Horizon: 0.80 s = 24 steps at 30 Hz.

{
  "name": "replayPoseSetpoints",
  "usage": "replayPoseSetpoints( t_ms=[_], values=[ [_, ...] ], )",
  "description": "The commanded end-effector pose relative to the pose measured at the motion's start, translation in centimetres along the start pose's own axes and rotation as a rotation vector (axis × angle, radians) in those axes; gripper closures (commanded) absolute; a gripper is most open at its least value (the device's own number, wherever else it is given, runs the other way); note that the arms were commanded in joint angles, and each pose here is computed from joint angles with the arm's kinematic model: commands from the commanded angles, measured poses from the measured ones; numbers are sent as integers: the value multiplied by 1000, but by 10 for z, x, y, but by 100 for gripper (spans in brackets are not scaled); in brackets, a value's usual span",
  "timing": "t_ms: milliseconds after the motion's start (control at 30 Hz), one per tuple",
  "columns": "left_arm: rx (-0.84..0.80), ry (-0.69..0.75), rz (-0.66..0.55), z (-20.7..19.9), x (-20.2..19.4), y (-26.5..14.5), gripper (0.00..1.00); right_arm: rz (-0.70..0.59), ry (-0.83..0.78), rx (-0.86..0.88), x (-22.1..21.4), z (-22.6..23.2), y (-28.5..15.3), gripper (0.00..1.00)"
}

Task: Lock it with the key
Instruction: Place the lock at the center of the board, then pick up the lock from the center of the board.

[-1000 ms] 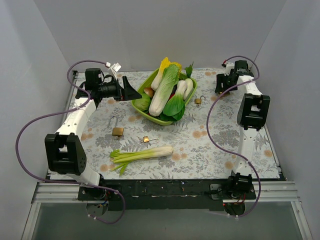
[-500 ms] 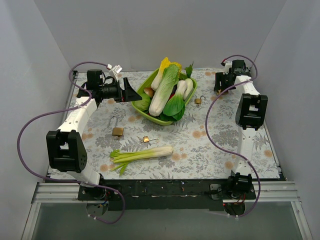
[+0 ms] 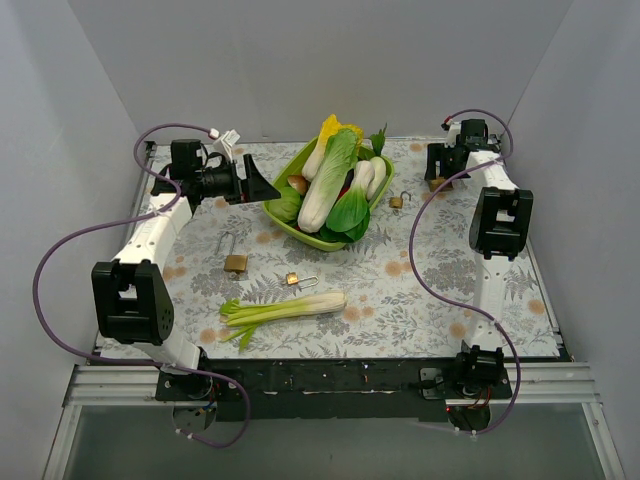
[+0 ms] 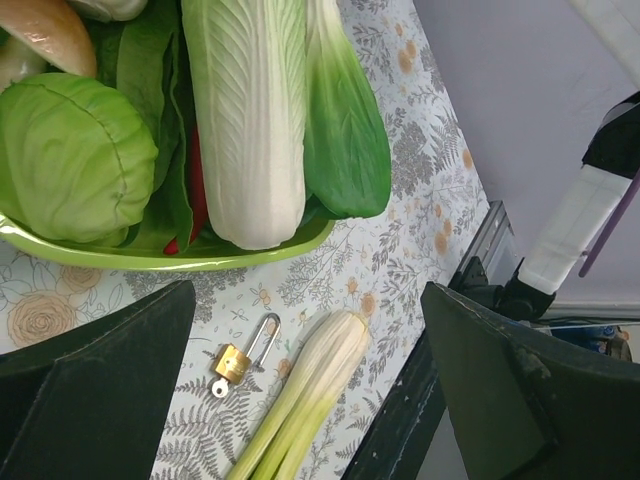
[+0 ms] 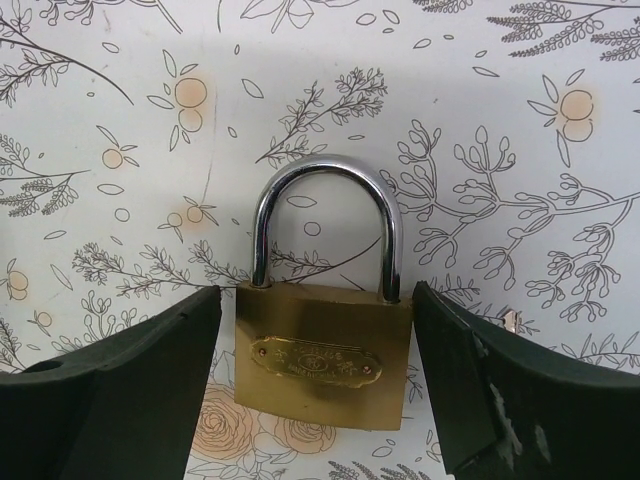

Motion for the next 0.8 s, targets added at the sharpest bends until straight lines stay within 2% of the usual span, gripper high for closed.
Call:
replayPoseSetpoints(
  t_ms=[0,133,300,500,533,567,633,767],
  values=[
    [50,10,-38,-3,4,-14,2,-42,5,9,12,5,-8,15],
    [113,2,-70,-1,8,-27,2,-119,-32,13,35,8,-35,9],
    [253,-17,-153,11,13,-67,2,-240,-116,-12,69,11,-83,5],
    [475,21,-187,3,-1,-88,2,-412,-292,18,98,28,-160,4],
    [507,11,-207,2,-3,-90,2,-485,-329,14,107,35,-191,3],
    [565,-5,-226,4,-6,-94,2,-476,-344,36,96,38,-192,3],
    [562,-27,-203,1,-16,-94,2,-570,-357,41,100,49,-227,3],
    [525,-158,-142,8,-42,-86,2,-556,-381,174,83,69,-260,3]
  ],
)
Point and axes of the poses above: each gripper's point midway between its finger pads, its own y axis out along the fingers, its own z axis along the line the jaws close on, x = y × z, the point moved 10 cm from there along -y, back along the fingers, and after that the axes turned 1 degree about -y, right-handed, at the moved point
